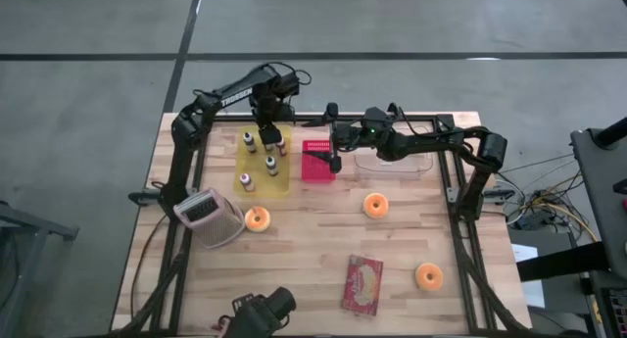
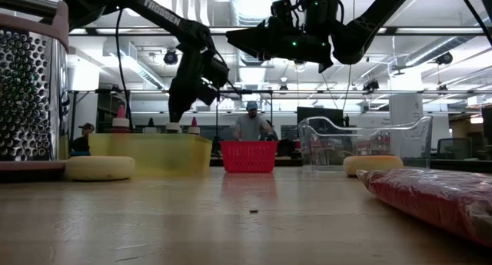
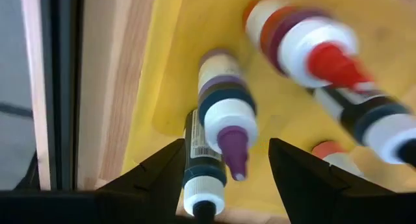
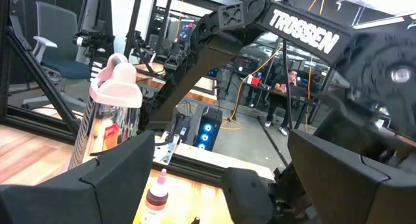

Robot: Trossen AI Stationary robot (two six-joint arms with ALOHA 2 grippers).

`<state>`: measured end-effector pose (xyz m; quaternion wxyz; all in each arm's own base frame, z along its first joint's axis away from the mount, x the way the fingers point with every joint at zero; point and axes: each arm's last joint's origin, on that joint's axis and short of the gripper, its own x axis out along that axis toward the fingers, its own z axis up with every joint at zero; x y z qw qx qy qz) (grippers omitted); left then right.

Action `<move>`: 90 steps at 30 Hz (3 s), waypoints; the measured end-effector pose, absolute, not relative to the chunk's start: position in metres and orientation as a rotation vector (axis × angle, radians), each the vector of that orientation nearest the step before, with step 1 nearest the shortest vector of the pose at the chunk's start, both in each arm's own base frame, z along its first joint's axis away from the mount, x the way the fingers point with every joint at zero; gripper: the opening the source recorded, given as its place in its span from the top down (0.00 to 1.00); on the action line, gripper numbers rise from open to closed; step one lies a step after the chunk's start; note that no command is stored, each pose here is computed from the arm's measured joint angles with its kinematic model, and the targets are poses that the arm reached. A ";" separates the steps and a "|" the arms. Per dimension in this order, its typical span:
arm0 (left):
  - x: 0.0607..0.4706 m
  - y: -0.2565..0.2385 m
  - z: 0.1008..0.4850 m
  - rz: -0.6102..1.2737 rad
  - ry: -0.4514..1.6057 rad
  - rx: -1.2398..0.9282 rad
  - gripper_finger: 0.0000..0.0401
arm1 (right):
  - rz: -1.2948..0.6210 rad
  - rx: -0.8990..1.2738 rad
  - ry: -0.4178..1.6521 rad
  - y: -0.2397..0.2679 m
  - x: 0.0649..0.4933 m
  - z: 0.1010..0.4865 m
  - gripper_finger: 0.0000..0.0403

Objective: Pick & Place Food Item
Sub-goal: Put the red popcorn bag into the transparent bin

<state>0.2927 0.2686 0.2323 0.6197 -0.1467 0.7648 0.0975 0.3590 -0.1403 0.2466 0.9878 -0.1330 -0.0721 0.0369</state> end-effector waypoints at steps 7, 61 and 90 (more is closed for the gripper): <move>0.288 0.261 0.275 0.207 1.528 -0.293 0.44 | 0.074 -0.265 -0.141 -0.140 0.359 0.246 0.15; 0.139 0.130 0.269 0.783 0.159 0.088 0.44 | 0.075 -0.262 -0.134 -0.140 0.359 0.246 0.14; 0.139 0.130 0.266 0.780 0.186 0.081 0.45 | 0.079 -0.220 -0.132 -0.140 0.359 0.246 0.15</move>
